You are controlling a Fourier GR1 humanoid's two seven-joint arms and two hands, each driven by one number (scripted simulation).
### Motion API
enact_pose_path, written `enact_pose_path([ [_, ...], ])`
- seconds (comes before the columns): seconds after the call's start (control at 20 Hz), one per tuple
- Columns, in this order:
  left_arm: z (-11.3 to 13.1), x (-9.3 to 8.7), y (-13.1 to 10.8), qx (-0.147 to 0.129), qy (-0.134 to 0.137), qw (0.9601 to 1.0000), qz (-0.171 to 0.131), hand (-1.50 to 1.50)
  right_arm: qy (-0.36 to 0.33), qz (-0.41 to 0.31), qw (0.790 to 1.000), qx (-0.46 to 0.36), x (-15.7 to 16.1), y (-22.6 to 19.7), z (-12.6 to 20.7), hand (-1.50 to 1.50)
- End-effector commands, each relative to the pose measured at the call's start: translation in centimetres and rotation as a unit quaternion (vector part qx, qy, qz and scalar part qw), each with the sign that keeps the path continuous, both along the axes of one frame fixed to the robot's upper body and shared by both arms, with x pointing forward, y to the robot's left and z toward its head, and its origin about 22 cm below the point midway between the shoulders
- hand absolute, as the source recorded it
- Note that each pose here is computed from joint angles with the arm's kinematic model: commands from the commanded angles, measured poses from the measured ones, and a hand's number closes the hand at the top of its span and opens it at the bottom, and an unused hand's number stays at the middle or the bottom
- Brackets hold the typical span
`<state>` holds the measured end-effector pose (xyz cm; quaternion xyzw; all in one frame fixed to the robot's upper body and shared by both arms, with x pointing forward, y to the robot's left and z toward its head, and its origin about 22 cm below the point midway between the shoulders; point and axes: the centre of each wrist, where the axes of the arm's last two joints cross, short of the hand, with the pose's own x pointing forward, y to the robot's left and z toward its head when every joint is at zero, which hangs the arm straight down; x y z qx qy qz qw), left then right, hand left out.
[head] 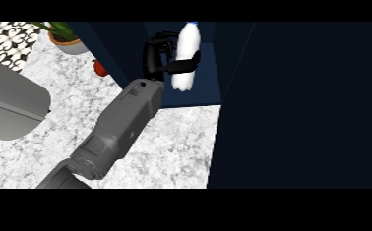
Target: Pick up the bottled water, place it into the cabinet and close the cabinet
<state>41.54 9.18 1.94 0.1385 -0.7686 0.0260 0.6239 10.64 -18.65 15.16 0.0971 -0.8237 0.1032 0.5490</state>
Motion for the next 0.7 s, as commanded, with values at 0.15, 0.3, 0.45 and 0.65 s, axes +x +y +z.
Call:
enact_pose_path([
  [0.15,-0.3,0.4,0.4,0.06,-0.006,0.9981,0.01,-1.5,-0.011,0.023,0.999,0.022,-1.5,-0.6,2.2,-1.5],
  [0.3,0.3,0.8,0.4,0.047,0.003,0.9989,-0.001,-1.5,-0.004,0.006,1.0,0.016,-0.2,0.0,0.8,-1.5],
  [0.45,1.3,1.3,0.0,0.026,-0.002,0.9996,0.01,-1.5,-0.016,0.016,1.0,0.015,-1.0,-0.1,1.7,-1.5],
  [0.65,0.5,1.1,0.8,0.022,-0.007,0.9997,0.002,-1.5,-0.007,0.018,1.0,0.02,-1.3,-0.4,1.7,-1.5],
])
